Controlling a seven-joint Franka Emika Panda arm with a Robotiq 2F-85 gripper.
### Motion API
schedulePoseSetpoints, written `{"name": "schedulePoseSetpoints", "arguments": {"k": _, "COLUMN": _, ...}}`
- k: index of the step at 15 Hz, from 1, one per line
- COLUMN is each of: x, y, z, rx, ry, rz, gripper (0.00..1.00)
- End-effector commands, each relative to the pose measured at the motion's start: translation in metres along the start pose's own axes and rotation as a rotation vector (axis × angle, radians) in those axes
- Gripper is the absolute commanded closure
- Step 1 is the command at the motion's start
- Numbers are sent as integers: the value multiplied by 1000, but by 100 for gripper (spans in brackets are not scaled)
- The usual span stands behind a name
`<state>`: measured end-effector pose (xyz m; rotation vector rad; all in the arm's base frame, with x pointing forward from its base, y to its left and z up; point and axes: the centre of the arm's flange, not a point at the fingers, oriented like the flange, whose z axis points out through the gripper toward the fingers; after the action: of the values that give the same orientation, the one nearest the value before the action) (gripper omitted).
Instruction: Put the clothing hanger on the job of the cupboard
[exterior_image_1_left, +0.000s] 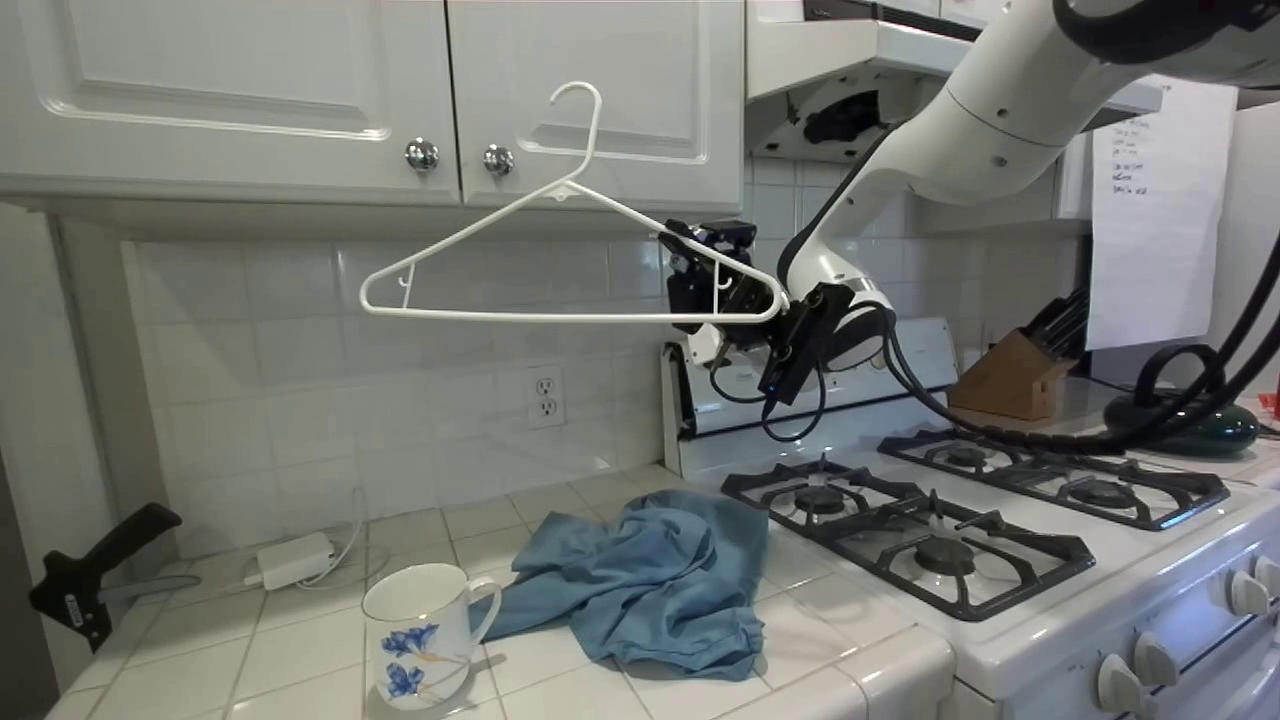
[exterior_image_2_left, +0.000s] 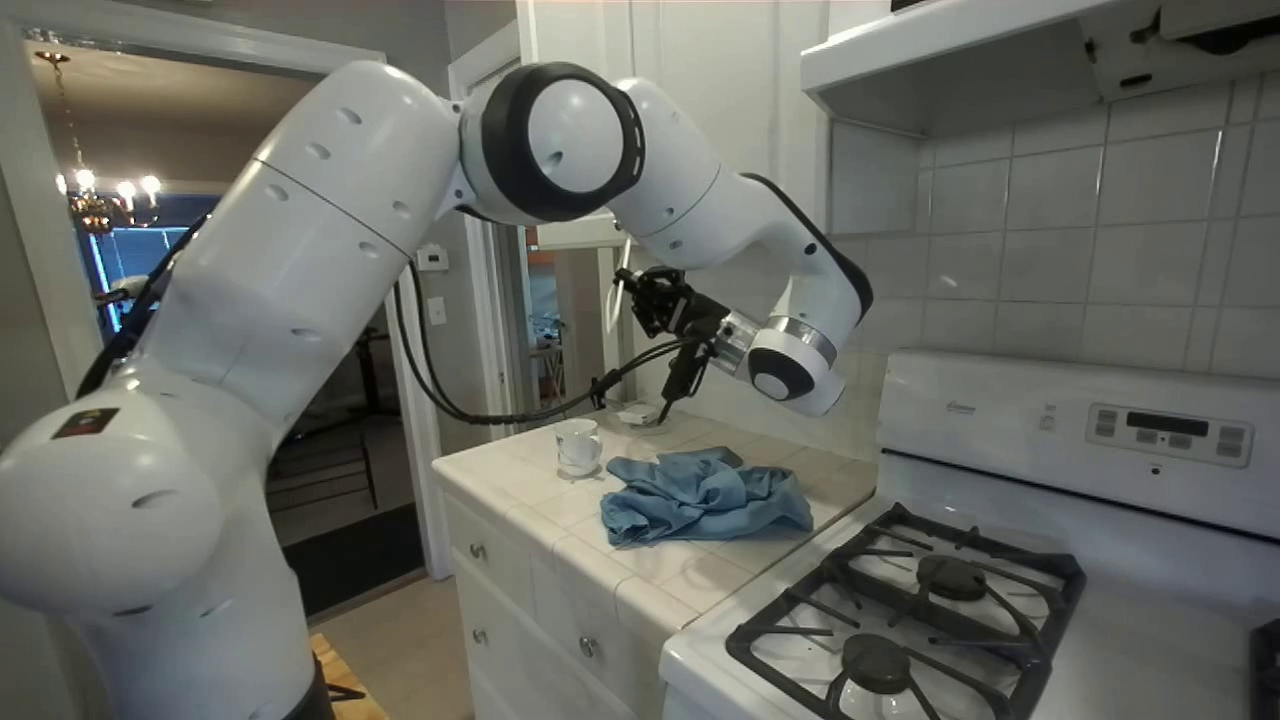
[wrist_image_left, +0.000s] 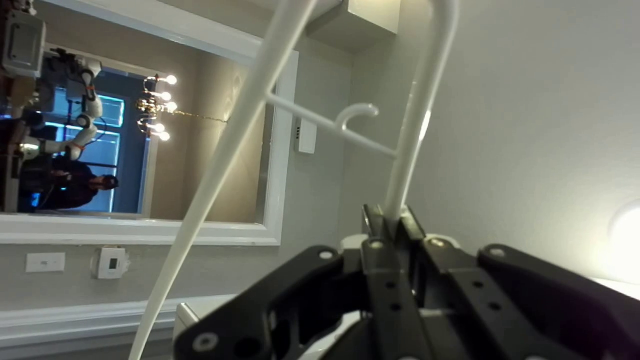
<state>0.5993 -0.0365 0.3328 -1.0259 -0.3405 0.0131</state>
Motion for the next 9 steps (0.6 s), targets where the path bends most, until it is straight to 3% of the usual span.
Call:
{"name": "schedulePoseSetpoints", "arguments": {"k": 1, "x": 2, "y": 12, "z": -14, "rx": 22, "ry": -15, "rz": 13, "gripper": 98}}
{"name": "schedulePoseSetpoints", "arguments": {"k": 9, "x": 23, "y": 34, "z": -19, "rx": 107, "ry": -42, "rz": 68, "gripper": 98}}
